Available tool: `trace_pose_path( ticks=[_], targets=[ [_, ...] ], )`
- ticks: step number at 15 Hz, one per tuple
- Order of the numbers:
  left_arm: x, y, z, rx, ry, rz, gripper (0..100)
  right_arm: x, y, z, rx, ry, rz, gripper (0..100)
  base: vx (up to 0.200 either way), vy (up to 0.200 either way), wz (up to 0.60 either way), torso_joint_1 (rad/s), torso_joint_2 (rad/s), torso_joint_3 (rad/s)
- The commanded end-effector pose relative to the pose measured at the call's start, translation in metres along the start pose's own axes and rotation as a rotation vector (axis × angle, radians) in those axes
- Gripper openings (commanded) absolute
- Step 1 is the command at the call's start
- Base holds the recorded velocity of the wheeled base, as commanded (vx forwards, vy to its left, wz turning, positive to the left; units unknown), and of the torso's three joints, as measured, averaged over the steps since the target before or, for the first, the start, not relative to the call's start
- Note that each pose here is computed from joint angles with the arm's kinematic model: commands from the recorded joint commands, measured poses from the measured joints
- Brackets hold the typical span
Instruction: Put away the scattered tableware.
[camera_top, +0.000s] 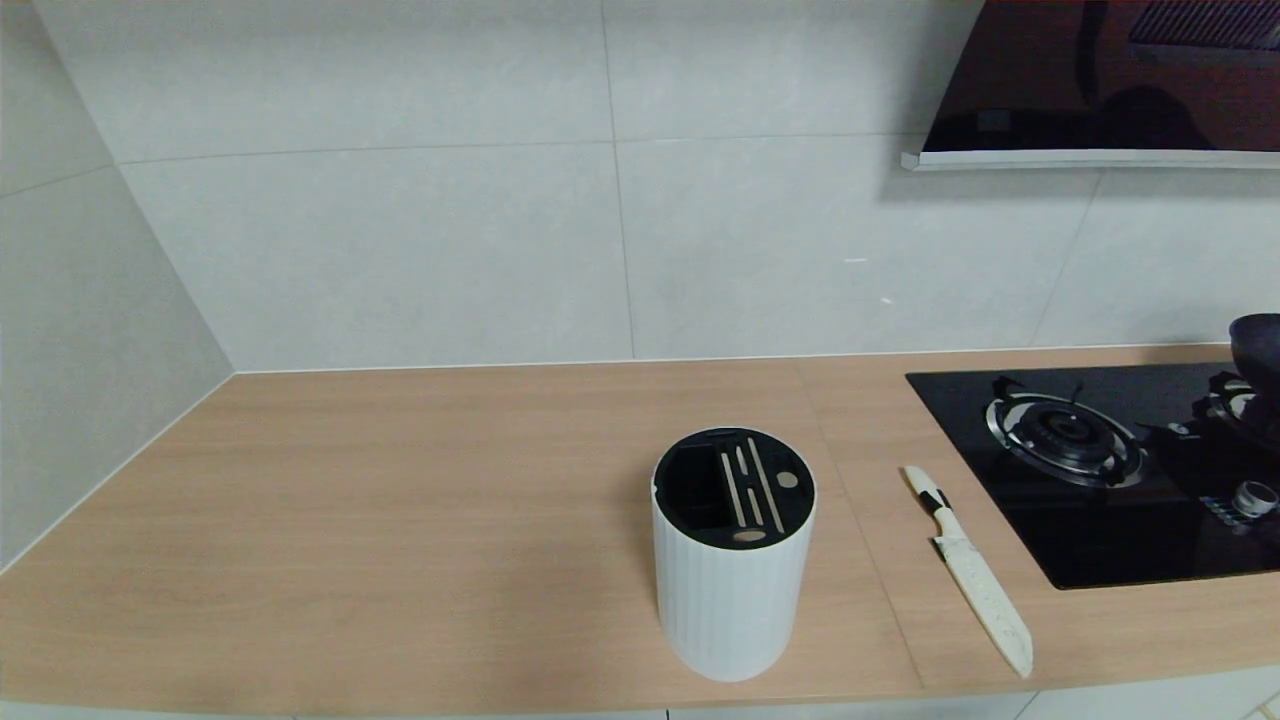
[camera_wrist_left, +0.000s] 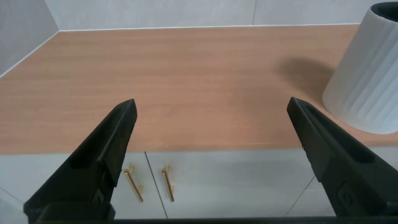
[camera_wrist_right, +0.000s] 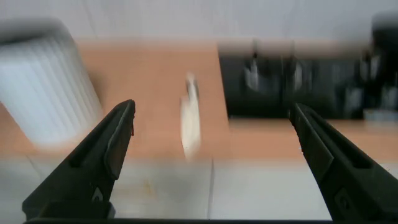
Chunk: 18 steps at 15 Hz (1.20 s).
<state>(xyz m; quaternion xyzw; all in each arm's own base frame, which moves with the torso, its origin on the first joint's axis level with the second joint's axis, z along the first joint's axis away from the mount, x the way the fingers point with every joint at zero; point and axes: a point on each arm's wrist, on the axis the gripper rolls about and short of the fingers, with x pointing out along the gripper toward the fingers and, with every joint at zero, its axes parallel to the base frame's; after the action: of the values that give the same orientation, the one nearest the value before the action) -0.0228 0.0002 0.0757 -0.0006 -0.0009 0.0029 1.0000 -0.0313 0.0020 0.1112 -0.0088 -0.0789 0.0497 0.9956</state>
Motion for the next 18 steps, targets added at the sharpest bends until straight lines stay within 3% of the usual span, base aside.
trace_pose_path(
  ticks=[1, 4, 6, 10, 12, 13, 15, 18],
  targets=[
    [0.000, 0.000, 0.000, 0.000, 0.000, 0.003, 100, 0.008, -0.001, 0.021, 0.007, 0.047, 0.029, 100, 0.000, 0.000, 0.00, 0.000, 0.00, 0.000],
    [0.000, 0.000, 0.000, 0.000, 0.000, 0.000, 100, 0.025, -0.002, 0.048, 0.009, 0.092, 0.037, 100, 0.000, 0.000, 0.00, 0.000, 0.00, 0.000],
    [0.000, 0.000, 0.000, 0.000, 0.000, 0.002, 100, 0.063, -0.005, 0.076, 0.023, 0.198, 0.073, 100, 0.000, 0.000, 0.00, 0.000, 0.00, 0.000],
    [0.000, 0.000, 0.000, 0.001, 0.000, 0.000, 100, 0.129, -0.005, 0.095, 0.043, 0.348, 0.159, 100, 0.000, 0.000, 0.00, 0.000, 0.00, 0.000],
    [0.000, 0.000, 0.000, 0.001, 0.000, 0.000, 100, 0.140, -0.004, 0.095, 0.045, 0.369, 0.169, 100, 0.000, 0.000, 0.00, 0.000, 0.00, 0.000],
    [0.000, 0.000, 0.000, 0.006, 0.000, 0.000, 100, 0.168, -0.003, 0.087, 0.049, 0.429, 0.180, 100, 0.000, 0.000, 0.00, 0.000, 0.00, 0.000],
    [0.000, 0.000, 0.000, 0.003, 0.000, 0.000, 100, 0.198, -0.001, 0.073, 0.051, 0.467, 0.191, 100, 0.000, 0.000, 0.00, 0.000, 0.00, 0.000],
    [0.000, 0.000, 0.000, 0.006, 0.000, 0.000, 100, 0.243, 0.004, 0.053, 0.047, 0.475, 0.201, 100, 0.000, 0.000, 0.00, 0.000, 0.00, 0.000]
  ],
)
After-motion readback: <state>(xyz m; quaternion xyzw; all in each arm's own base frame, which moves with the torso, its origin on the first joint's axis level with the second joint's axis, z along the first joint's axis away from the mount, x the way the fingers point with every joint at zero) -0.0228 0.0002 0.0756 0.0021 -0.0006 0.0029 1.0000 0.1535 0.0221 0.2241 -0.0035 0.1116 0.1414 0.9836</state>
